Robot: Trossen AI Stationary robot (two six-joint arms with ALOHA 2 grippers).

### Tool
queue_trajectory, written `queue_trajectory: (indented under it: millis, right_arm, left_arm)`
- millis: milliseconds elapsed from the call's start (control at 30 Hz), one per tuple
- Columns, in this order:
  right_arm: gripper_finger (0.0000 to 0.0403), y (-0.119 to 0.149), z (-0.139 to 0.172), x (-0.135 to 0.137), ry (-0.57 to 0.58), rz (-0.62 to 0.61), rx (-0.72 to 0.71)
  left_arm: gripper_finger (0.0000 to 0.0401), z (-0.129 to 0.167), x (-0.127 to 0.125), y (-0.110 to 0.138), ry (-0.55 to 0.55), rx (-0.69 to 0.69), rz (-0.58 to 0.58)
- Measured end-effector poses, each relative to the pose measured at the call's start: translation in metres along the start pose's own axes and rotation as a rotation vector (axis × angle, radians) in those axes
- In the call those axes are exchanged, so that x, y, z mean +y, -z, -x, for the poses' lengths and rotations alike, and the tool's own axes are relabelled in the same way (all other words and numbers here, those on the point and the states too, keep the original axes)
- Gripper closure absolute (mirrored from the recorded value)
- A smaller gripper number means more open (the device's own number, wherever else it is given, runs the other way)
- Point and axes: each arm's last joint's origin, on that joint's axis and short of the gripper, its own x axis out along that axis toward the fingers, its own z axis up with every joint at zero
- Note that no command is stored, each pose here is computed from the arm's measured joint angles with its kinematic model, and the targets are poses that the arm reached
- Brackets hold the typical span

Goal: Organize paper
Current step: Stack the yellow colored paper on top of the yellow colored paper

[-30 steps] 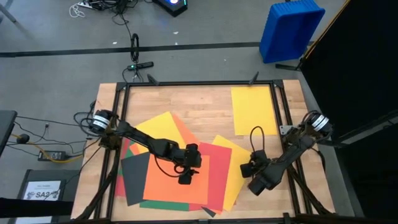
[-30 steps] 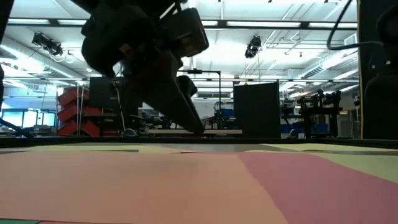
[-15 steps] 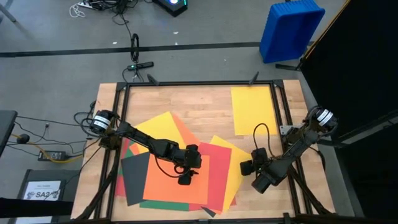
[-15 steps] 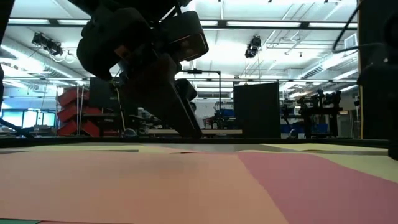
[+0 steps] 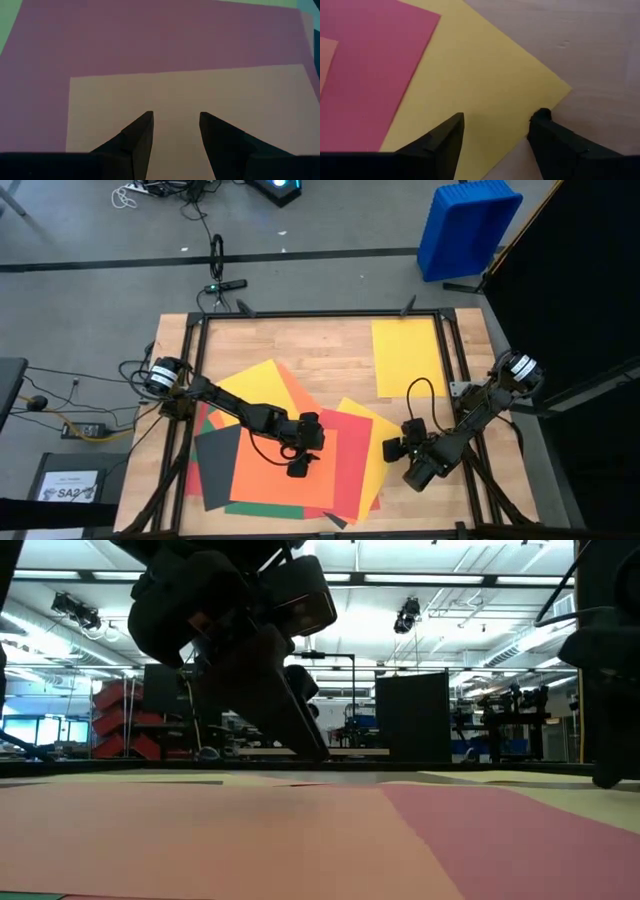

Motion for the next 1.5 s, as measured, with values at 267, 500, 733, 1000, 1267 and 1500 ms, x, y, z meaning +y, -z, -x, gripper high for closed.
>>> queue_trajectory:
  millis: [267,500,733,1000,1267,1500]
  right_arm:
    - [0.0210,-0.001,-0.004,0.012,-0.084,-0.007,0.002]
    - [0.0209,-0.005,-0.009,0.027,-0.174,0.023,-0.003]
    - [0.0214,-0.011,-0.011,0.035,-0.202,0.075,-0.018]
    - [0.0214,-0.025,0.000,0.031,-0.176,0.109,-0.063]
    - [0.0222,-0.032,-0.002,0.039,-0.184,0.142,-0.075]
    - [0.0223,-0.054,-0.001,0.069,-0.196,0.272,-0.114]
  left_arm:
    - [0.0254,0.000,0.000,-0.002,0.002,-0.017,0.000]
    - [0.0254,0.000,0.000,-0.002,0.002,-0.018,0.000]
    - [0.0254,0.000,0.000,-0.002,-0.009,-0.020,0.000]
    - [0.0254,0.000,0.001,-0.002,-0.036,-0.023,-0.006]
    - [0.0254,0.024,0.006,-0.013,-0.111,0.091,-0.053]
    - [0.0254,0.080,0.013,-0.027,-0.291,0.129,-0.057]
